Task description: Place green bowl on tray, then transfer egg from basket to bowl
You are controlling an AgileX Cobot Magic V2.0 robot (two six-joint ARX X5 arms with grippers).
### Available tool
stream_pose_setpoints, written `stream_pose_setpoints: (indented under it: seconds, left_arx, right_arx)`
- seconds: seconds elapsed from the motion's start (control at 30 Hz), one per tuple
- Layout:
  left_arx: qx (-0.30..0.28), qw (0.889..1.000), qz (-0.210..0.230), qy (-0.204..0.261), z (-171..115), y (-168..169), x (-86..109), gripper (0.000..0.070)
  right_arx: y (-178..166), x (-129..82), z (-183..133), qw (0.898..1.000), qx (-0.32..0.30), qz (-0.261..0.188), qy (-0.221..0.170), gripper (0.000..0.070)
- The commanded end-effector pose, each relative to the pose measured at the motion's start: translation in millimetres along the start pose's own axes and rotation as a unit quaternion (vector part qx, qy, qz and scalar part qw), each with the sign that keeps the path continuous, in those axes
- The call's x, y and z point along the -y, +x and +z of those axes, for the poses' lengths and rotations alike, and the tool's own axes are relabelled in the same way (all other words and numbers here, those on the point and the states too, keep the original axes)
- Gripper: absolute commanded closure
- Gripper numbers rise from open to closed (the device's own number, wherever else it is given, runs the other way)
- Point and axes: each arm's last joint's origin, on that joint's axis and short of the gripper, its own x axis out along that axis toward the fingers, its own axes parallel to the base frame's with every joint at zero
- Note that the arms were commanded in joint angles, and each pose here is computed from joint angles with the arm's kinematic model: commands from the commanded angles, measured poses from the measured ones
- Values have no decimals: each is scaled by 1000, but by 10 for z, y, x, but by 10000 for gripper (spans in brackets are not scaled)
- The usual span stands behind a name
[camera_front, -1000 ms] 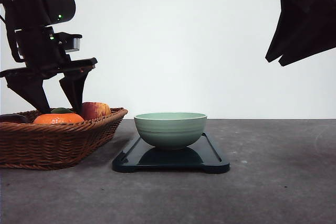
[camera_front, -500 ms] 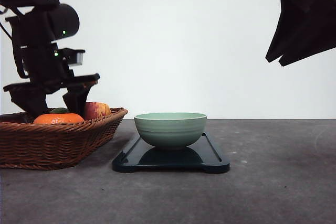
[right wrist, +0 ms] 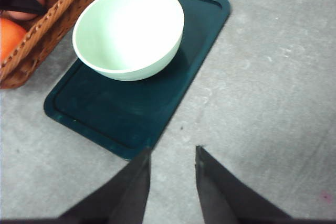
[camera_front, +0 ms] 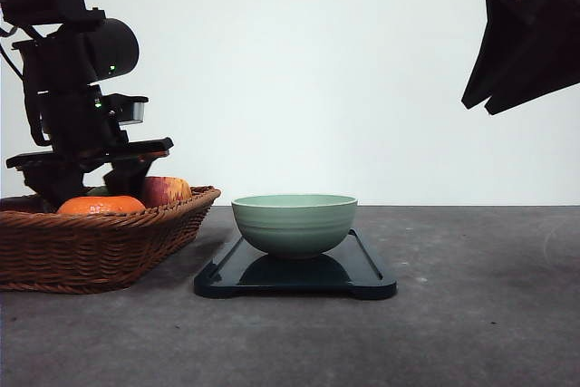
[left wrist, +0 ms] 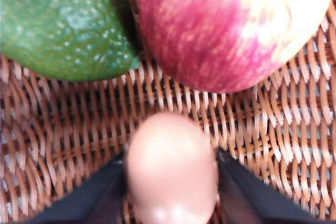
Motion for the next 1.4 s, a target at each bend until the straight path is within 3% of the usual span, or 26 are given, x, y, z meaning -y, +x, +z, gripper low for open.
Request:
stream_pose_setpoints:
  seconds: [0.0,0.4,0.8,1.07,1.23,1.37]
  left_arx:
    - [3,1000,2,6,48,29,1,536]
    - [-9,1000,3,-3,101,-109,12,542]
    - [-15,1000,3,-1,262,-747,51,542]
    - [85,996,-18,21,374,-1330,232,542]
    - [173,981,-74,45,430,-1602,424,542]
    - [210,967,-128,65,465,-1665,631,542]
  right_arx:
    - [10,-13,18,1000,4,-2,3,536]
    - [10,-11,18,1000,4,-5,3,536]
    - [10,-11,18,1000,4,-5,3,536]
    - [10,-11,17,1000,4,-5,3,536]
    - [10,-11,18,1000,4,-5,3,536]
    - [10,-11,18,1000,4,-5,3,536]
